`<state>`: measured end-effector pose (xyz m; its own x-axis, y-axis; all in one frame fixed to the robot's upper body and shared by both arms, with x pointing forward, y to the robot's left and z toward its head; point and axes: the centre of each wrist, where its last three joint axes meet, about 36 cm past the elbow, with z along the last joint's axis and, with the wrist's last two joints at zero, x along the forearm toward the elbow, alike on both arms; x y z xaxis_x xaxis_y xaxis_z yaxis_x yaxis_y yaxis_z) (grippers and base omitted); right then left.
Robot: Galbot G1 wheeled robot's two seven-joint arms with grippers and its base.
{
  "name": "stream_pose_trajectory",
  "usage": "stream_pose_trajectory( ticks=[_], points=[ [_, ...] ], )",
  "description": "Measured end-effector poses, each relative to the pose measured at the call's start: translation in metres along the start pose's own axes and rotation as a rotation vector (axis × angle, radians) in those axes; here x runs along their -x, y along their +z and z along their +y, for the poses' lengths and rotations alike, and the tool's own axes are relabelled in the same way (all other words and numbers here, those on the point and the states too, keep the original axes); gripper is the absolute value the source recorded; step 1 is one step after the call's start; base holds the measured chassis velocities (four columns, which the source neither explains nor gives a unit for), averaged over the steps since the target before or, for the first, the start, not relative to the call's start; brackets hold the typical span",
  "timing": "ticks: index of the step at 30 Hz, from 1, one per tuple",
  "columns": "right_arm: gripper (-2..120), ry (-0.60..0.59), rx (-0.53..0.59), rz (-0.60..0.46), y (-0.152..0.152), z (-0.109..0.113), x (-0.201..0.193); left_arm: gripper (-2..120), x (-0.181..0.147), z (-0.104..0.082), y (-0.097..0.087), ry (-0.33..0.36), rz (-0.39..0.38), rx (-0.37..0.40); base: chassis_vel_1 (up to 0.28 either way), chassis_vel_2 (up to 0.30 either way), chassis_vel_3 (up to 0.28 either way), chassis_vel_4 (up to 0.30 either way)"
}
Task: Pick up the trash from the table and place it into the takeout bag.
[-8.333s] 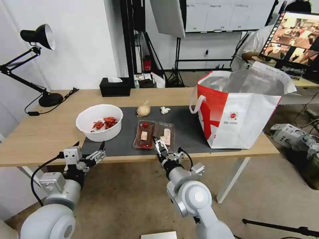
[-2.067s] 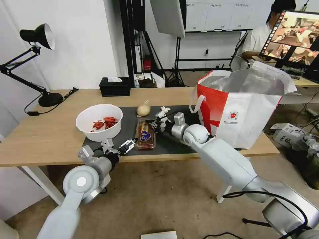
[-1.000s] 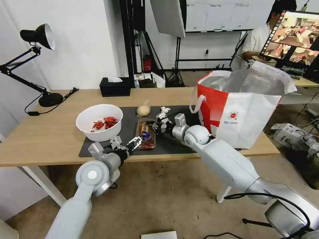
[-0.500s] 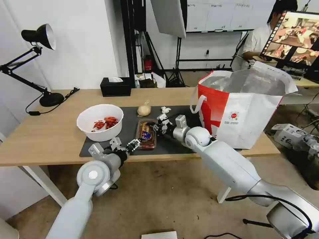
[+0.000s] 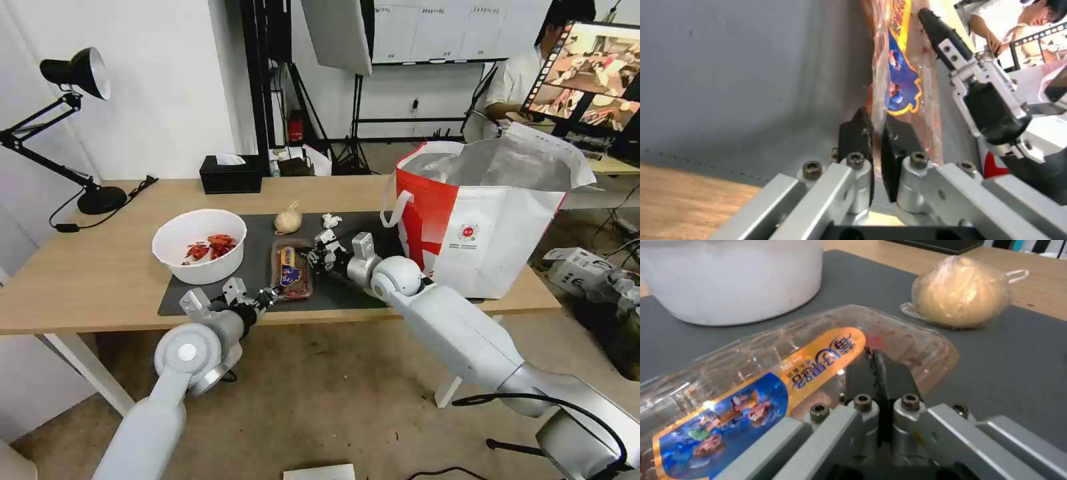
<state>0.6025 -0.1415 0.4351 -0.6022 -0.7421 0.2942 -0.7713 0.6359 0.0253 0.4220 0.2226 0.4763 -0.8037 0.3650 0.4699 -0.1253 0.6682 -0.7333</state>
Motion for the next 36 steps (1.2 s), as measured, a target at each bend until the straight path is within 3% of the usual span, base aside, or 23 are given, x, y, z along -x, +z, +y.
stream_pose_trajectory(
  ticks=[10,14,17,23,25,29,31,33,36],
  points=[
    [0,-0.006,0.002,0.000,0.003,0.004,-0.002,2,-0.004,0.000,-0.001,0.002,-0.009,0.003,0.000,0.000,0.000,0.000],
    [0,0.001,0.025,-0.048,-0.004,0.008,-0.011,2,-0.007,-0.001,-0.002,0.006,-0.023,0.004,0.000,0.000,0.000,0.000],
    [0,0.063,0.079,-0.182,-0.021,0.012,-0.050,2,-0.016,-0.008,-0.006,0.058,-0.071,0.031,0.000,0.000,0.000,0.000],
    [0,0.220,0.105,-0.242,-0.007,0.021,-0.100,2,-0.028,-0.017,-0.012,0.109,-0.125,0.095,0.000,0.000,0.000,0.000],
    [10,0.261,0.133,-0.254,0.009,0.033,-0.128,2,-0.033,-0.022,-0.016,0.135,-0.162,0.128,0.000,0.000,0.000,0.000],
    [17,0.289,0.153,-0.260,0.020,0.044,-0.150,2,-0.035,-0.026,-0.021,0.158,-0.199,0.150,0.000,0.000,0.000,0.000],
    [30,0.321,0.157,-0.264,0.035,0.064,-0.185,2,-0.036,-0.031,-0.030,0.196,-0.266,0.201,0.000,0.000,0.000,0.000],
    [34,0.328,0.158,-0.262,0.039,0.071,-0.194,2,-0.035,-0.032,-0.035,0.210,-0.285,0.214,0.000,0.000,0.000,0.000],
    [48,0.347,0.169,-0.243,0.059,0.103,-0.224,2,-0.032,-0.042,-0.050,0.255,-0.347,0.260,0.000,0.000,0.000,0.000]
  ],
)
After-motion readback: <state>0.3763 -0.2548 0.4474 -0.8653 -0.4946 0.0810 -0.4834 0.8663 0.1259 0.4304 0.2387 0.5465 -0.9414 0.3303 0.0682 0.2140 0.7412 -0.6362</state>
